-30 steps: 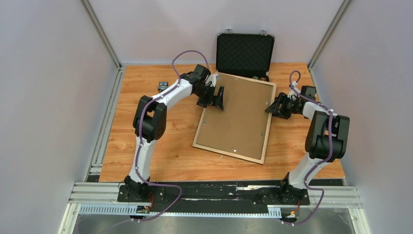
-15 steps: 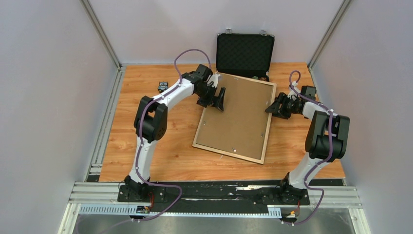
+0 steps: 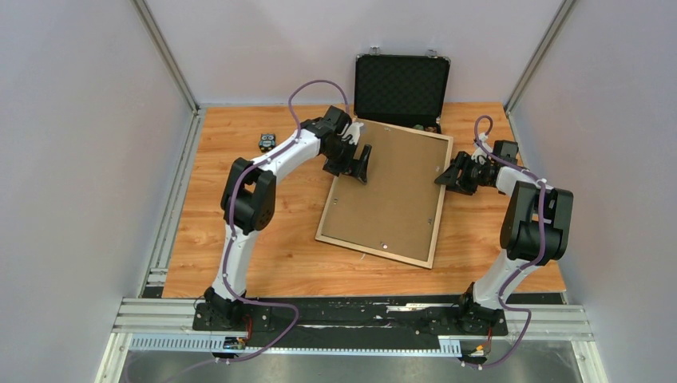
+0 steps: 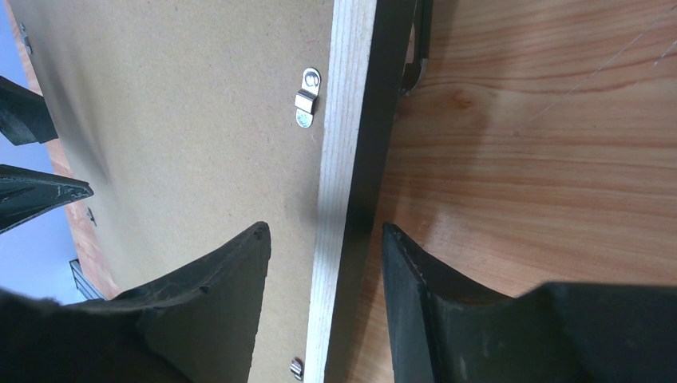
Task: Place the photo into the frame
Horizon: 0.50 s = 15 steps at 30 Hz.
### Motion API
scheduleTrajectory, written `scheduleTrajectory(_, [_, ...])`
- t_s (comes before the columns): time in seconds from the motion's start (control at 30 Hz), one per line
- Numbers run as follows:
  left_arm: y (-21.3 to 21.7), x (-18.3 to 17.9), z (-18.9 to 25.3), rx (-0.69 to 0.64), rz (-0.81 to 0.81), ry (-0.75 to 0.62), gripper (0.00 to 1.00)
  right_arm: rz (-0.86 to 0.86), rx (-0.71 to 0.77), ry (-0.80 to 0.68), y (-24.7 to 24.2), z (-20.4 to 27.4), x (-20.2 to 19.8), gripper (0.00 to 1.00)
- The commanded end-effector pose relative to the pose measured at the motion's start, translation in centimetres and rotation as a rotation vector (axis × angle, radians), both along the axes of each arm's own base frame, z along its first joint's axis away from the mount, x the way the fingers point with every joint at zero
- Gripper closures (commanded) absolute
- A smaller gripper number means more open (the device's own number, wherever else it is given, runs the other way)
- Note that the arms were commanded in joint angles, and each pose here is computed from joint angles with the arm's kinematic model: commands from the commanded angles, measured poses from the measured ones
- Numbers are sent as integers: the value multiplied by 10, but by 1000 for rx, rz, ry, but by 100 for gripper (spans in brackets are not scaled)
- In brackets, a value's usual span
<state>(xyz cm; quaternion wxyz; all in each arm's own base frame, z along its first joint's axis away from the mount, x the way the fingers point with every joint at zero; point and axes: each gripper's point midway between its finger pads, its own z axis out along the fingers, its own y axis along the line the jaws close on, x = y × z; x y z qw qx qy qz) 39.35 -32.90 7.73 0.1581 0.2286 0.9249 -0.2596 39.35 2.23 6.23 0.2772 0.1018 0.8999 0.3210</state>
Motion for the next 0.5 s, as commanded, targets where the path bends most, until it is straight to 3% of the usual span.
scheduleTrajectory(0.0, [2,6,21,22,-15,-76,0,10,10,-19,3,1,4,48])
scheduleTrajectory(0.47, [8,5,40,28,-5,-114,0,10,8,-19,3,1,3,48])
